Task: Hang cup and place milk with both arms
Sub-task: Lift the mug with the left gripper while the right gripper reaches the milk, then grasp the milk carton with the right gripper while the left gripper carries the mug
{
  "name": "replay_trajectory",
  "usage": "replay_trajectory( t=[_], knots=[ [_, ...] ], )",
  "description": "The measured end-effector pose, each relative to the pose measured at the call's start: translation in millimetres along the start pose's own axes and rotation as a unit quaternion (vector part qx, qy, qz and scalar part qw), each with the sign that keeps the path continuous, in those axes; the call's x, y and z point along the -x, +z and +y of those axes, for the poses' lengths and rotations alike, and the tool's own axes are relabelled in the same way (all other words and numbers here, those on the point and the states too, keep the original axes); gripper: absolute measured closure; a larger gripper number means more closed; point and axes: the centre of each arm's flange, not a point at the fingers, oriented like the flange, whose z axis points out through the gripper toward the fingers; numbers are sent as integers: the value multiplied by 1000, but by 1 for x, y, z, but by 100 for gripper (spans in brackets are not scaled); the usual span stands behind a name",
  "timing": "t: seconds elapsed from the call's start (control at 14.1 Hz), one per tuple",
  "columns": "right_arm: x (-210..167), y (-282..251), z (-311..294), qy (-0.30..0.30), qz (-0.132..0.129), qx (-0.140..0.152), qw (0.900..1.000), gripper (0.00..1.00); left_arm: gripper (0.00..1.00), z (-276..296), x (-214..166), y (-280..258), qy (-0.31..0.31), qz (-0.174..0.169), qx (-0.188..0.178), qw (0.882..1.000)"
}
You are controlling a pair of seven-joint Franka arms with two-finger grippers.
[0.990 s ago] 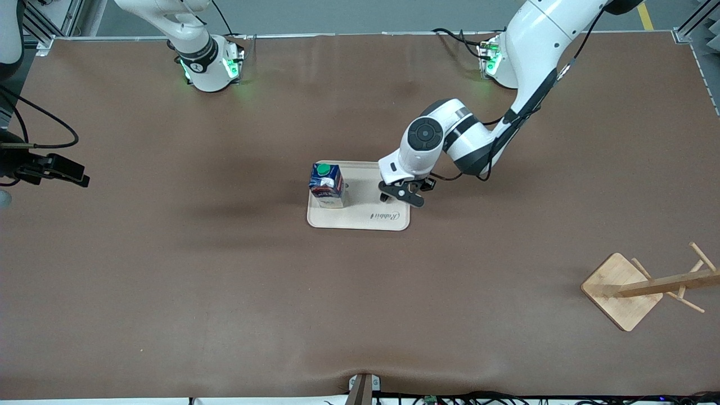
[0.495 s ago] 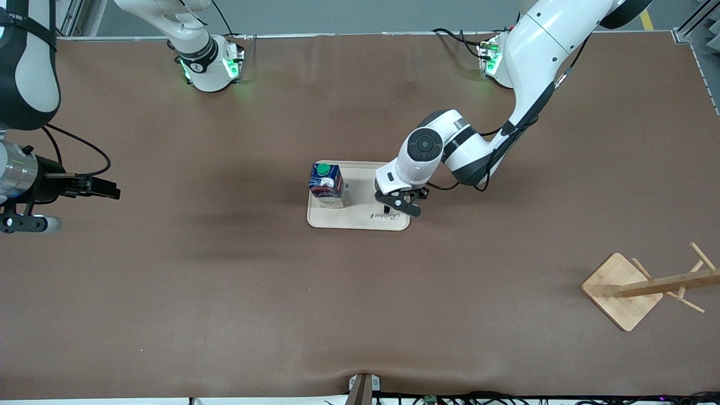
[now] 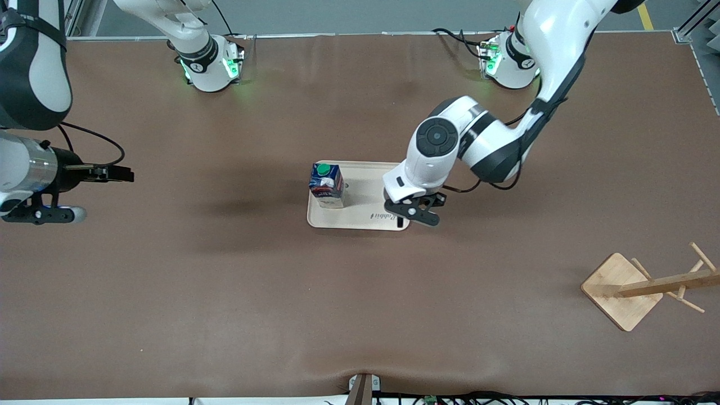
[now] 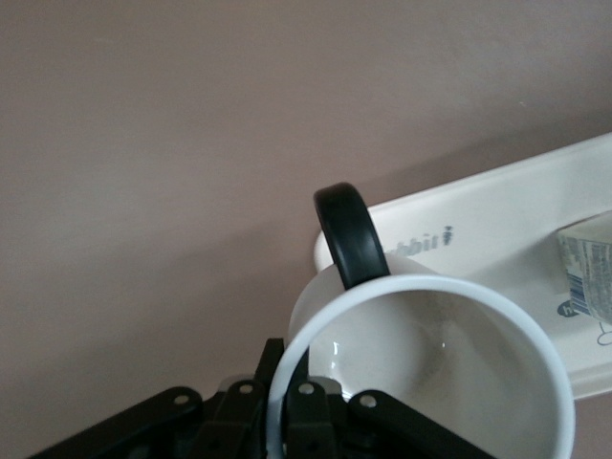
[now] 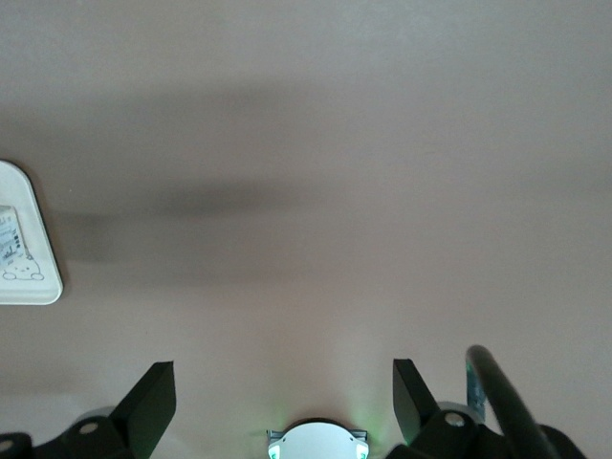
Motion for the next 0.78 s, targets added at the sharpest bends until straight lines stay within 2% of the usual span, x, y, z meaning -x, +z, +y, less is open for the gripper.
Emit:
replay_trajectory(
  t=[0.14, 0.28, 0.49, 0.78],
  knots=[
    [-1, 3, -22, -15, -4, -12, 1000, 0, 95, -43, -5, -47, -15, 7, -16, 1000],
    [0, 6, -48, -13, -7, -17, 1000, 0, 95, -106, -9, -77, 9, 21, -26, 999],
    [4, 12, -97, 9, -9, -6, 1000, 0, 95, -222, -1, -101, 62, 19, -41, 997],
    [5, 32, -171, -10, 2, 11, 1000, 0, 95, -352, 27, -114, 119, 14, -41, 992]
  ],
)
